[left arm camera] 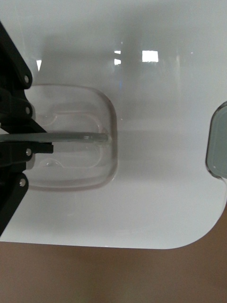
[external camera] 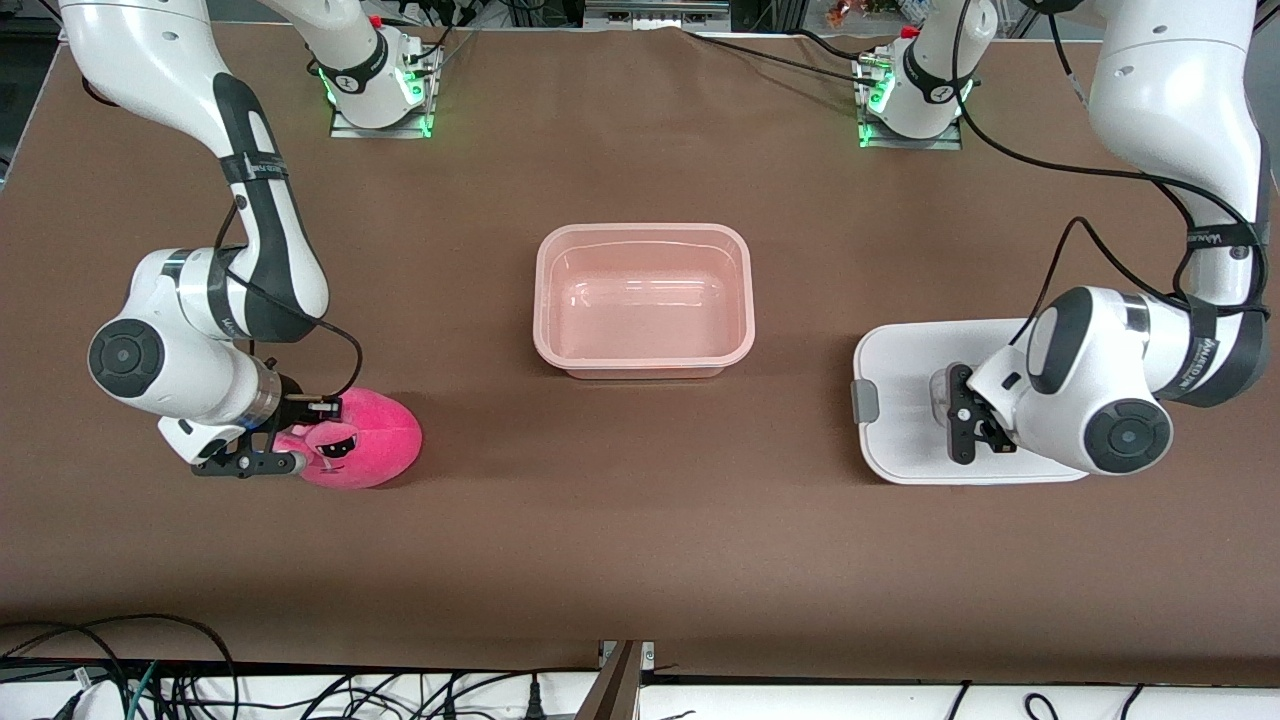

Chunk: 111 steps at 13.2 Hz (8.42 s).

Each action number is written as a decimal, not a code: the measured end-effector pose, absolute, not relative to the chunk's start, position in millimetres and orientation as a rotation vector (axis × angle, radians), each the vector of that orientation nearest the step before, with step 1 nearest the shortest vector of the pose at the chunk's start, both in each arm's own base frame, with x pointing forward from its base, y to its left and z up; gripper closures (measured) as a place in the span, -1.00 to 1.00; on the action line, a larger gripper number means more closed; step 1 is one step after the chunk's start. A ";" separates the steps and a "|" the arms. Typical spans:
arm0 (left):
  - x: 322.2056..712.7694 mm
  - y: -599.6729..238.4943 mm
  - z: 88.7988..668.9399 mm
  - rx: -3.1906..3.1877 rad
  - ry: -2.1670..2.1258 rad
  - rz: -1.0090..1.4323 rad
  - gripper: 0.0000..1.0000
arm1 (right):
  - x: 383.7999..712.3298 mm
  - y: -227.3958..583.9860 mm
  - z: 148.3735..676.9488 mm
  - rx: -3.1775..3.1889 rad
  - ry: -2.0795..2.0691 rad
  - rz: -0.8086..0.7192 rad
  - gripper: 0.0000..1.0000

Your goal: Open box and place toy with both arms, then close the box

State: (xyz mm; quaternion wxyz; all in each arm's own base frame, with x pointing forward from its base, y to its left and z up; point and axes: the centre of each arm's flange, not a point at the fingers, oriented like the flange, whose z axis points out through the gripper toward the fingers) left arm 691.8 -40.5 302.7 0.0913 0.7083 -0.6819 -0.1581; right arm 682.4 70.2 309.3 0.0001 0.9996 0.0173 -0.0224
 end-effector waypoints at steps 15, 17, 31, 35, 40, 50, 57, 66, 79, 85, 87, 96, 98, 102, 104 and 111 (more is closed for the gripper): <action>697.0 -22.8 282.4 2.027 -2.016 -0.337 0.89 | 671.1 153.5 386.6 3.155 0.248 -0.084 0.89; 696.9 -23.1 281.4 2.025 -2.015 -0.337 0.89 | 655.5 184.6 406.8 3.152 0.329 -0.120 0.89; 696.8 -23.1 280.4 2.024 -2.014 -0.338 0.89 | 520.9 350.5 496.0 2.966 0.925 -0.300 0.89; 696.8 -23.1 280.4 2.024 -2.014 -0.338 0.89 | 495.0 380.4 488.7 2.804 1.085 -0.304 0.89; 696.8 -23.1 280.4 2.024 -2.014 -0.338 0.89 | 505.4 360.4 485.5 2.740 1.202 -0.358 0.89; 696.8 -23.1 280.4 2.024 -2.014 -0.338 0.89 | 499.7 400.9 437.0 2.633 1.313 -0.346 0.89; 696.7 -23.1 280.0 2.023 -2.014 -0.339 0.89 | 471.2 484.1 417.7 2.608 1.334 -0.249 0.89; 696.5 -23.6 278.0 2.021 -2.007 -0.335 0.89 | 461.8 534.1 397.2 2.647 1.271 -0.110 0.46; 697.2 -31.6 279.6 2.009 -2.016 -0.324 0.89 | 466.5 516.8 497.6 2.711 1.082 -0.081 -1.00; 686.1 -133.9 348.3 2.025 -2.088 -0.306 0.89 | 558.9 413.8 504.7 2.782 0.769 -0.073 -1.00; 668.8 -193.5 383.3 2.025 -2.143 -0.292 0.89 | 608.3 336.6 512.1 2.828 0.580 -0.068 -1.00; 559.8 -427.1 389.0 2.042 -2.068 -0.270 0.89 | 698.7 68.0 514.1 3.040 -0.022 -0.081 -1.00; 545.1 -462.6 372.1 2.033 -2.066 -0.217 0.89 | 694.1 43.6 523.3 3.043 -0.074 -0.079 -1.00; 497.9 -526.1 347.9 2.041 -2.073 -0.209 0.89 | 655.6 5.2 541.9 3.048 -0.161 -0.135 -1.00; 502.1 -522.3 346.1 2.054 -2.066 -0.211 0.89 | 633.3 2.9 549.0 3.047 -0.169 -0.158 -1.00; 514.3 -507.9 343.2 2.096 -2.105 -0.236 0.89 | 608.7 -2.8 575.1 3.054 -0.182 -0.102 -1.00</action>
